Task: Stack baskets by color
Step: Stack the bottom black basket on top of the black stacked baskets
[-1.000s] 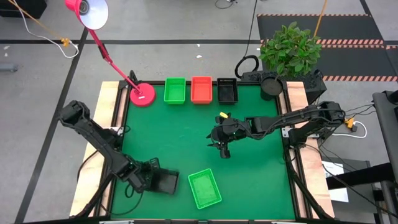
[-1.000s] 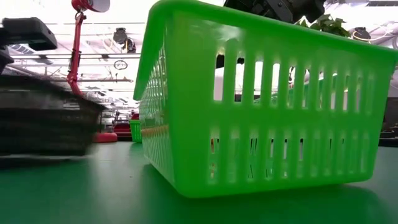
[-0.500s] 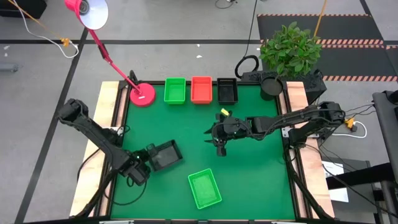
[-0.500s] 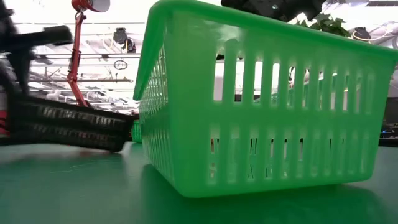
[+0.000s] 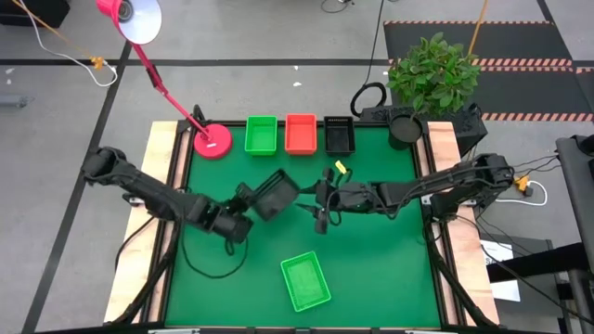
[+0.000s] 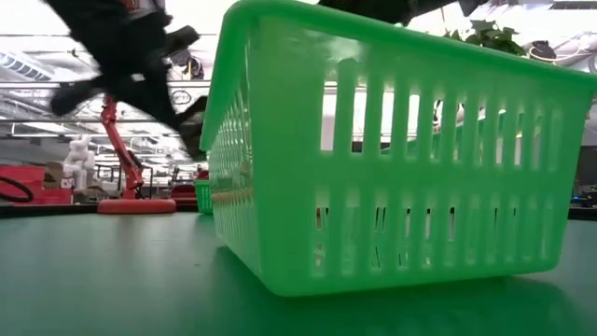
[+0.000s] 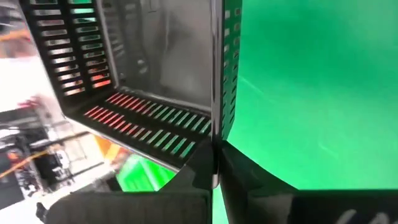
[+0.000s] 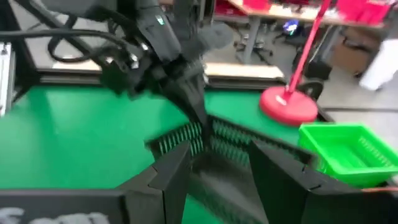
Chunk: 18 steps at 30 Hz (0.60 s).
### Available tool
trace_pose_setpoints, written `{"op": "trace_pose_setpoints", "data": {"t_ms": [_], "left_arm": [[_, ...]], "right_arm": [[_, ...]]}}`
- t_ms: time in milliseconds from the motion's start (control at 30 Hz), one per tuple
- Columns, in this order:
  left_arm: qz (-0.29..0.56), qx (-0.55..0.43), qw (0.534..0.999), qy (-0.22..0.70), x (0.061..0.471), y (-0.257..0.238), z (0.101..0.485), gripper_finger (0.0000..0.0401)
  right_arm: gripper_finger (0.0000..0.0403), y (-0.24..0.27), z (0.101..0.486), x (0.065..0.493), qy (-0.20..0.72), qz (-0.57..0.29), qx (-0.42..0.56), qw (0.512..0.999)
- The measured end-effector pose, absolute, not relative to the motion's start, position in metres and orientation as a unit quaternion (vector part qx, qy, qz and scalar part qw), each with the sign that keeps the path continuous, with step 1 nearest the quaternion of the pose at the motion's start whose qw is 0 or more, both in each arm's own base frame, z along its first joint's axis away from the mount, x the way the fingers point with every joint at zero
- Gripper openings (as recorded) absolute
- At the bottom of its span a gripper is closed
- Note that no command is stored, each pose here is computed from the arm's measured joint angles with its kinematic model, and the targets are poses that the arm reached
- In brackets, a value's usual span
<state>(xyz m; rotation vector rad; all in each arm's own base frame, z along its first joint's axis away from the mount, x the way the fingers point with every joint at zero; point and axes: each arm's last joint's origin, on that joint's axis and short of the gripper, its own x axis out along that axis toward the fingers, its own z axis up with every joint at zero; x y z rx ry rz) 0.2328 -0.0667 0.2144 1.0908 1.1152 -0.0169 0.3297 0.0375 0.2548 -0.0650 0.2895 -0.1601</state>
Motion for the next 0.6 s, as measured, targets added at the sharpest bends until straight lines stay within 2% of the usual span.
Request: {"op": "trace_pose_setpoints", "data": {"t_ms": [200,433,600], "left_arm": [[0.030,0.505,0.747,0.432,0.259,-0.050,0.227,0.0016],[0.061,0.486,0.751,0.444,0.268,-0.022,0.227,0.0006],[0.075,0.477,0.755,0.444,0.275,-0.015,0.222,0.0018]], "right_arm": [[0.0160,0.040,0.243,0.337,0.156,-0.095,-0.046,0.982],[0.0160,0.041,0.237,0.356,0.176,-0.120,-0.065,0.975],[0.0160,0.039,0.227,0.372,0.200,-0.135,-0.080,0.967]]}}
